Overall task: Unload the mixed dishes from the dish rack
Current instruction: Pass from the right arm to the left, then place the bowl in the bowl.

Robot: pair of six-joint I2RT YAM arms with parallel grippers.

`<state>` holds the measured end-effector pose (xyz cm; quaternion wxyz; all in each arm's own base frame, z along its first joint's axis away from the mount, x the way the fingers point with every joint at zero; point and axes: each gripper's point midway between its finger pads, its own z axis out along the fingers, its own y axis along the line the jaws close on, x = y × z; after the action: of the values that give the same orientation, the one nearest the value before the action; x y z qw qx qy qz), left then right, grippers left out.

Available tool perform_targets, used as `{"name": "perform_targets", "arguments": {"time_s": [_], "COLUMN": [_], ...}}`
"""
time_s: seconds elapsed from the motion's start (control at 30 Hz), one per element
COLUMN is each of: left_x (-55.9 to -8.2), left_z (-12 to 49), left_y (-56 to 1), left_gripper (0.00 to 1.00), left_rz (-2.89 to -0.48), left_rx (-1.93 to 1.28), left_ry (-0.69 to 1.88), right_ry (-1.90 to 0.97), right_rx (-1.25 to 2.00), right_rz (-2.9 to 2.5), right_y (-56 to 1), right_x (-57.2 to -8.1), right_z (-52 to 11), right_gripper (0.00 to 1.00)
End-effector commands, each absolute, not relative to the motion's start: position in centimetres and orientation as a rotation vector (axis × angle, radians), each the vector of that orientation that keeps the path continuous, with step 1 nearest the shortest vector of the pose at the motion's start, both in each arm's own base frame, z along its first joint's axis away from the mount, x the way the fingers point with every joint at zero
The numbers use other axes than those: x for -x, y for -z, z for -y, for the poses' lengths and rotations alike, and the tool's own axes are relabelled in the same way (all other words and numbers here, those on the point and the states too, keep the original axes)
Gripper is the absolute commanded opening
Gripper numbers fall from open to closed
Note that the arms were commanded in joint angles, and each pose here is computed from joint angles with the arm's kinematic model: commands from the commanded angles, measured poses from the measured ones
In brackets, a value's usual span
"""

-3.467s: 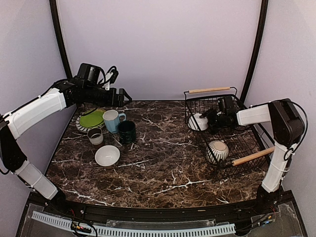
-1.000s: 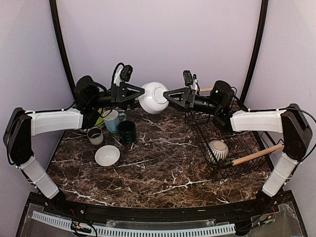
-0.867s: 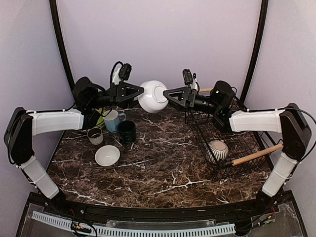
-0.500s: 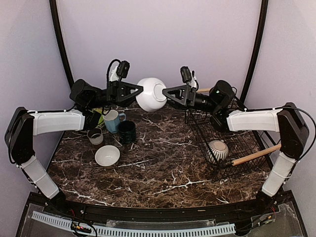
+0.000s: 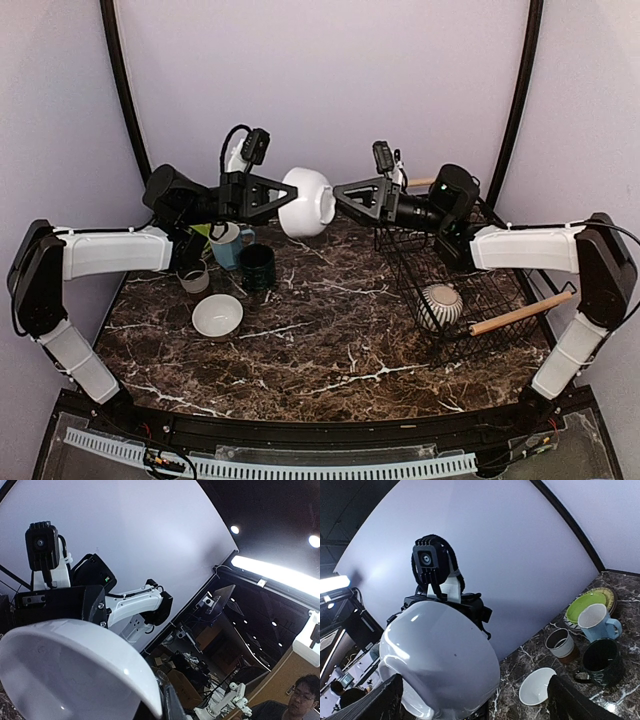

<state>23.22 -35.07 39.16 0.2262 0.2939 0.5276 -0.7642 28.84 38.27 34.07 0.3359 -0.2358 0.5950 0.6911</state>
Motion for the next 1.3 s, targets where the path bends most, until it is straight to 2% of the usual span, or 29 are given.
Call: {"name": "perform_targets", "arguments": {"time_s": [0.0,0.1,0.13,0.17,0.2,0.23,0.27,0.3,0.33,0.37,0.4,0.47,0.6,0.7,1.07,1.27], "left_x": [-22.5,-23.6,-24.2,-24.5,-24.9,-25.5,-25.8,-26.6,-26.5,-27.7,-27.9,-27.4,-25.2,-23.8,-24.1,-24.4], "left_z": [34.8,35.3,35.6,35.5,35.5,35.0,34.5,33.4,32.2,30.5,28.3,24.8,19.8,18.7,18.7,20.2], "left_y": [-40.3,-39.3,-37.9,-37.9,-35.7,-35.9,-33.1,-33.0,-30.0,-29.2,-26.5,-24.0,-20.3,-18.2,-12.6,-11.0], "left_gripper": [0.01,0.01,0.01,0.01,0.01,0.01,0.01,0.01,0.01,0.01,0.01,0.01,0.01,0.01,0.01,0.01], "left_rz": [-1.434,-1.503,-1.62,-1.601,-1.75,-1.726,-1.896,-1.899,-2.07,-2.111,-2.251,-2.373,-2.544,-2.633,-2.814,-2.823], "left_rx": [-0.849,-0.832,-0.786,-0.799,-0.746,-0.749,-0.685,-0.656,-0.591,-0.517,-0.429,-0.34,-0.23,-0.23,-0.285,-0.31], "left_ry": [2.031,1.957,1.944,1.861,1.83,1.698,1.633,1.481,1.384,1.206,1.042,0.819,0.534,0.433,0.113,0.133], "right_ry": [-1.64,-1.528,-1.483,-1.436,-1.388,-1.339,-1.29,-1.247,-1.207,-1.173,-1.144,-1.1,-1.049,-1.041,-0.955,-0.893], "right_rx": [0.513,0.429,0.398,0.369,0.353,0.339,0.333,0.33,0.325,0.322,0.316,0.317,0.331,0.353,0.357,0.344], "right_rz": [-1.675,-1.761,-1.786,-1.811,-1.827,-1.844,-1.86,-1.872,-1.889,-1.897,-1.907,-1.914,-1.908,-1.888,-1.855,-1.843], "right_y": [-32.4,-31.4,-31.2,-30.8,-30.6,-30.4,-30.1,-30.0,-29.6,-29.5,-29.3,-29.0,-29.2,-29.9,-31.4,-31.7], "right_x": [-30.5,-31.5,-31.8,-32.0,-32.1,-32.1,-32.1,-31.9,-31.9,-31.8,-31.7,-31.7,-31.9,-32.0,-30.2,-29.3], "right_z": [-36.8,-34.8,-33.9,-32.9,-32.0,-31.2,-30.5,-30.0,-29.4,-28.9,-28.5,-27.8,-27.3,-27.3,-25.1,-23.4], "right_gripper": [0.99,0.99,0.99,0.99,0.99,0.99,0.99,0.99,0.99,0.99,0.99,0.99,0.99,0.99,0.99,0.99]}}
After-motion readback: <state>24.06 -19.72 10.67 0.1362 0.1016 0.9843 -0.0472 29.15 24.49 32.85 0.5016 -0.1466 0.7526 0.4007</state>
